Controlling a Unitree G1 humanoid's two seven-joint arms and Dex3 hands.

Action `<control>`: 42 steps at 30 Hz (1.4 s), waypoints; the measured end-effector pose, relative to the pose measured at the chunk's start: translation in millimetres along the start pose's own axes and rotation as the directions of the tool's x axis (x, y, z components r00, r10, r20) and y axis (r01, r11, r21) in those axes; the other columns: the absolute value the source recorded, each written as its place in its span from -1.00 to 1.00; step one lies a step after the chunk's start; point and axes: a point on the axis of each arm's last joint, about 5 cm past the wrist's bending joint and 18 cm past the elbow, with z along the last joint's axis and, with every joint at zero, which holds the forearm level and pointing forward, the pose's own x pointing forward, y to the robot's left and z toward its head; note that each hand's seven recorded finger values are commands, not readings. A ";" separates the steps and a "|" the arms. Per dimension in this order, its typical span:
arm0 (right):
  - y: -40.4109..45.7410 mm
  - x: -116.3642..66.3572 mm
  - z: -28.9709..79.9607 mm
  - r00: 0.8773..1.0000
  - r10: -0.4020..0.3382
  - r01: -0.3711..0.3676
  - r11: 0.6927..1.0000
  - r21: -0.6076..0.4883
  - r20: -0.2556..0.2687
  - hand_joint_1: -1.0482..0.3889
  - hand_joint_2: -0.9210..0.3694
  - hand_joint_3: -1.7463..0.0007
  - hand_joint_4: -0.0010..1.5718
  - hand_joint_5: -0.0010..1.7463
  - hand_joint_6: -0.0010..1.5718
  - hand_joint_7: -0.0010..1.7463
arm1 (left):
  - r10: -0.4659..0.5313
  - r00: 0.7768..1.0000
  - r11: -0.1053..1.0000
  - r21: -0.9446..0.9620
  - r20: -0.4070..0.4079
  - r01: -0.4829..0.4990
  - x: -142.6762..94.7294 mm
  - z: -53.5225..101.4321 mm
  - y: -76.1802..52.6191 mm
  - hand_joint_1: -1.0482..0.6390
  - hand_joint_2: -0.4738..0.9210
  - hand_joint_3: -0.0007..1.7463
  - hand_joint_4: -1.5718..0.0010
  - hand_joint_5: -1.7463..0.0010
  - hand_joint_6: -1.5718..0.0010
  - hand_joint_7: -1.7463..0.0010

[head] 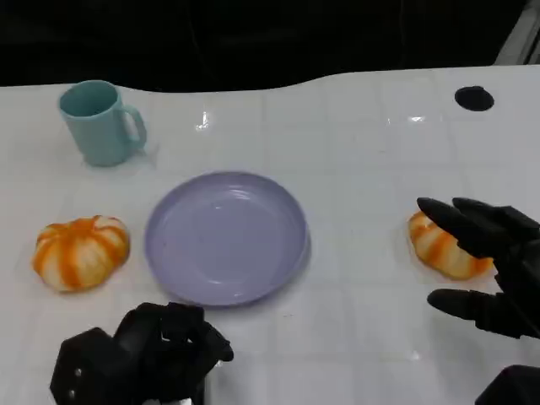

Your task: Grasp the bread from the table and place it into the plate.

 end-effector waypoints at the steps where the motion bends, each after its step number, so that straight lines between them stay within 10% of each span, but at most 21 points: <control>1: -1.2 1.0 -0.3 1.000 0.017 -0.017 1.000 -0.019 -0.008 -0.36 -0.97 0.99 -0.88 -0.82 -0.69 -1.00 | 0.000 1.000 1.000 -0.001 -0.001 0.000 0.0 -0.2 0.0 -1.00 0.48 -0.28 -1.00 -0.34 -0.87 0.26; 17: -2.2 24.1 3.2 0.987 0.125 -0.150 0.946 -0.286 -0.104 -0.11 -0.78 1.00 -1.00 -0.67 -0.65 -0.98 | -0.001 1.000 1.000 0.000 0.000 0.001 -0.1 0.0 -0.4 -1.00 0.49 -0.27 -1.00 -0.34 -0.87 0.26; 42: 30.0 53.7 -7.6 0.940 0.235 -0.319 0.861 -0.396 -0.247 0.17 -0.75 0.99 -0.98 -0.60 -0.63 -1.00 | 0.002 1.000 1.000 0.000 0.004 -0.002 -3.8 0.6 -1.4 -1.00 0.47 -0.24 -1.00 -0.36 -0.86 0.24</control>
